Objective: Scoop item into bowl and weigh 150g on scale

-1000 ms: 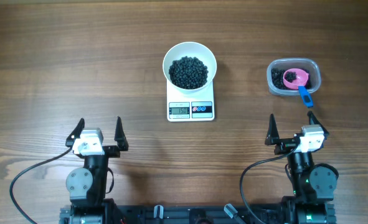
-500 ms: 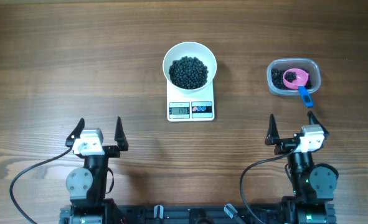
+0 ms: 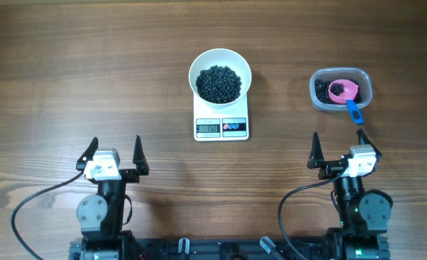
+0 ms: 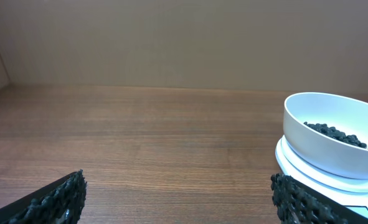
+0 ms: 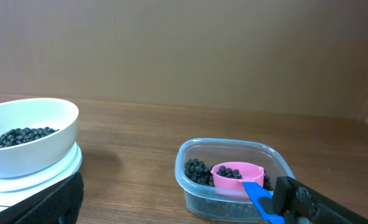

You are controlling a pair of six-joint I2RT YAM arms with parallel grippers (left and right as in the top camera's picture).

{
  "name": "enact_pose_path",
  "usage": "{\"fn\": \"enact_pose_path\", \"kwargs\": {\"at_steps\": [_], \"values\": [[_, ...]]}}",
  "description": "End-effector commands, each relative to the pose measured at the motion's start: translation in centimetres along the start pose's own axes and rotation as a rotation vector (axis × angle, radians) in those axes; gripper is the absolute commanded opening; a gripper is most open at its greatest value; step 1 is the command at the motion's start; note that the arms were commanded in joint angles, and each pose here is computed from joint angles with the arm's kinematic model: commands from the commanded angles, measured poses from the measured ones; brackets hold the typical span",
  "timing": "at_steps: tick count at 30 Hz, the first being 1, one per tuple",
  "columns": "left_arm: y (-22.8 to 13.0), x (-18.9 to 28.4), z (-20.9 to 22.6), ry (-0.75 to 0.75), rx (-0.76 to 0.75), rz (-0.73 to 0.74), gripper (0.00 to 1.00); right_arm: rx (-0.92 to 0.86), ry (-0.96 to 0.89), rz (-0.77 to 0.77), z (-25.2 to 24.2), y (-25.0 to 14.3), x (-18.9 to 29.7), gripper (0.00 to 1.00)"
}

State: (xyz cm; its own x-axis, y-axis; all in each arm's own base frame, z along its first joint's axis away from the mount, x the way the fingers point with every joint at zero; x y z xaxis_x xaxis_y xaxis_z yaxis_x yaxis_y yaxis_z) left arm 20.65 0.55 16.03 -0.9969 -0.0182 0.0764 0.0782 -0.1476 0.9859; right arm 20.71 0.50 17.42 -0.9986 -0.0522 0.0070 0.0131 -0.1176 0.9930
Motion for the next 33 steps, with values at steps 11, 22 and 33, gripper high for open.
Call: {"fn": "enact_pose_path", "kwargs": {"at_steps": [11, 22, 33], "values": [[-0.4, -0.1, -0.2, -0.008, 0.061, 0.015, 1.00, -0.004, -0.010, -0.010, -0.1, 0.1, 0.0, 1.00], [0.1, 0.1, -1.5, -0.074, 0.073, -0.009, 1.00, -0.004, -0.010, -0.010, -0.1, 0.1, 0.0, 1.00], [0.2, 0.1, -1.8, -0.085, 0.069, -0.011, 1.00, -0.005, -0.011, -0.004, -0.1, 0.0, 0.0, 1.00]]}}
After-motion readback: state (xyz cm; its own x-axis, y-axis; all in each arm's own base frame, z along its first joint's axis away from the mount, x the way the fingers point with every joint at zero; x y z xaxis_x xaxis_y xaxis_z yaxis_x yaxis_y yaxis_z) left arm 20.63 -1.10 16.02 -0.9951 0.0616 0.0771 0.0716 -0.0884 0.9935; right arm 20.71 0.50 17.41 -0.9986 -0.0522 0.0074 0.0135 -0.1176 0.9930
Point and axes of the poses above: each gripper's point midway between its finger pads, its own x axis back along the fingers, its own z axis along the line the jaws close on, y = z × x, the point moved 4 cm from there along x, back along the fingers, and after that the axes turned 10 degrees about -x, right-handed, at the moved point
